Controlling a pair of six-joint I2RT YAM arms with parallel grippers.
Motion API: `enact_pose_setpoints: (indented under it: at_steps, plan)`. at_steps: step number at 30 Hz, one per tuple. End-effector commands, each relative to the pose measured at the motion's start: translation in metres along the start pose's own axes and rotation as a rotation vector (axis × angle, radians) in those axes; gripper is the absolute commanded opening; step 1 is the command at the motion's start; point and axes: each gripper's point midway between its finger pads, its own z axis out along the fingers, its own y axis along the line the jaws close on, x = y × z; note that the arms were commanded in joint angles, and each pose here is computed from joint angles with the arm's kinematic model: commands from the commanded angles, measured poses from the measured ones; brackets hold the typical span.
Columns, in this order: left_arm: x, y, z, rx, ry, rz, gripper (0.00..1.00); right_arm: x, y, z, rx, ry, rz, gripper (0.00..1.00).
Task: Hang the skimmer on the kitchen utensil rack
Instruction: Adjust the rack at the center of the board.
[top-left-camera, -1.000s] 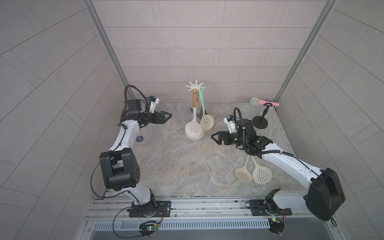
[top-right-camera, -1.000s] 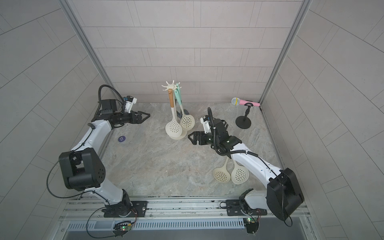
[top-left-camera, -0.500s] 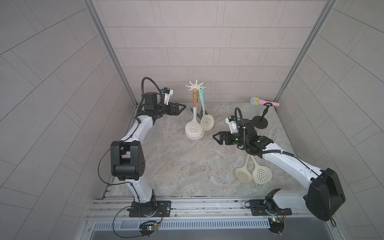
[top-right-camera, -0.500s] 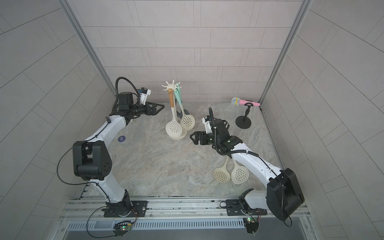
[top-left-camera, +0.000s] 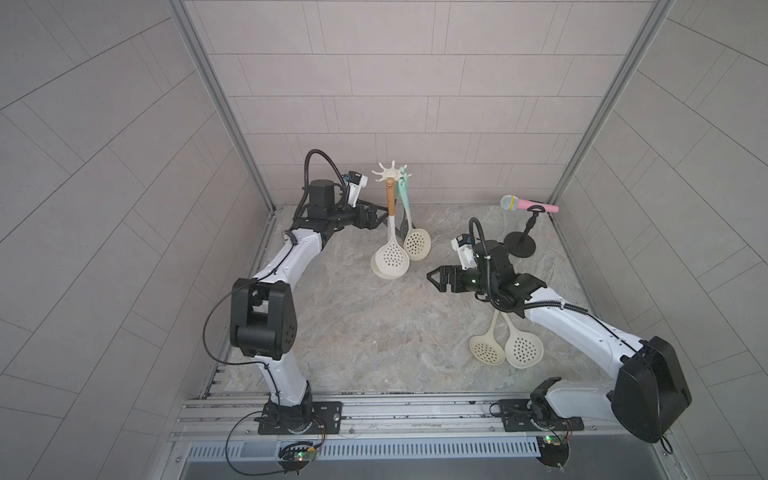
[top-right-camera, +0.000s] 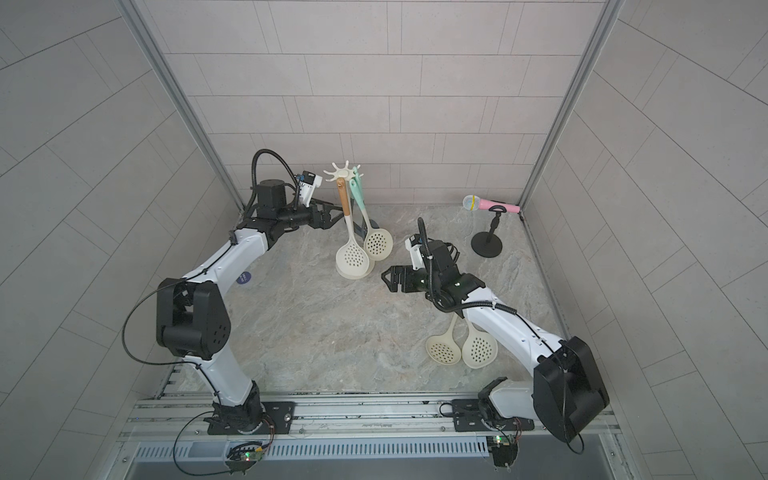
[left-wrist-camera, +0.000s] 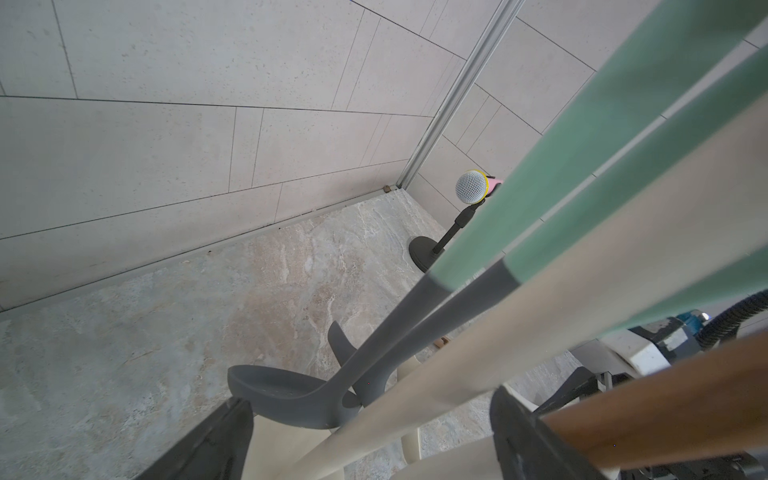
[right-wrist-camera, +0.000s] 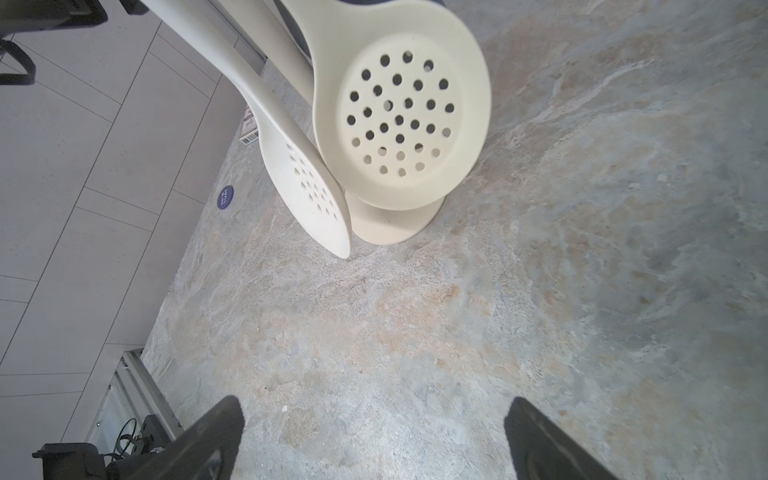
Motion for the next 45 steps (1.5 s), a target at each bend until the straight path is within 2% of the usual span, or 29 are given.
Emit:
enact_pose_setpoints:
  at_steps: [1,7,13,21,25,27,30,32,37,40,43,45]
  plan:
    - [-0.013,-0.007,0.006,0.021,-0.034,0.044,0.93,-0.005,0.000,-0.010,0.008,-0.030,-0.016,1.00]
    - [-0.015,-0.014,0.014,0.043,-0.042,0.054,0.89,-0.004,-0.002,-0.011,0.017,-0.028,-0.019,1.00]
    - [-0.018,-0.020,0.022,0.072,-0.054,0.058,0.80,-0.003,-0.005,-0.011,0.029,-0.028,-0.019,1.00]
    - [-0.021,-0.022,0.027,0.086,-0.076,0.044,0.47,-0.003,-0.009,-0.012,0.039,-0.027,-0.018,0.99]
    - [-0.019,-0.023,0.027,0.079,-0.081,0.048,0.41,-0.003,-0.010,-0.011,0.043,-0.028,-0.017,0.99]
    - [-0.017,-0.023,0.027,0.069,-0.081,0.048,0.35,-0.002,-0.011,-0.012,0.048,-0.028,-0.019,0.99]
    - [-0.015,-0.018,0.024,0.013,-0.091,0.039,0.33,-0.001,-0.012,-0.011,0.050,-0.027,-0.017,0.99]
    - [-0.014,-0.014,0.021,-0.032,-0.101,0.041,0.28,-0.001,-0.012,-0.012,0.050,-0.026,-0.019,0.99]
    - [-0.007,-0.019,0.017,-0.140,-0.095,0.135,0.23,-0.001,-0.015,-0.013,0.059,-0.029,-0.016,0.99]
    - [-0.004,-0.021,0.018,-0.189,-0.073,0.147,0.19,-0.001,-0.017,-0.014,0.065,-0.031,-0.014,0.99]
    - [0.002,-0.012,0.018,-0.265,-0.047,0.136,0.14,0.000,-0.018,-0.015,0.066,-0.029,-0.010,0.99]
    - [0.006,-0.006,0.018,-0.323,-0.039,0.125,0.05,0.001,-0.019,-0.015,0.068,-0.030,-0.009,0.99]
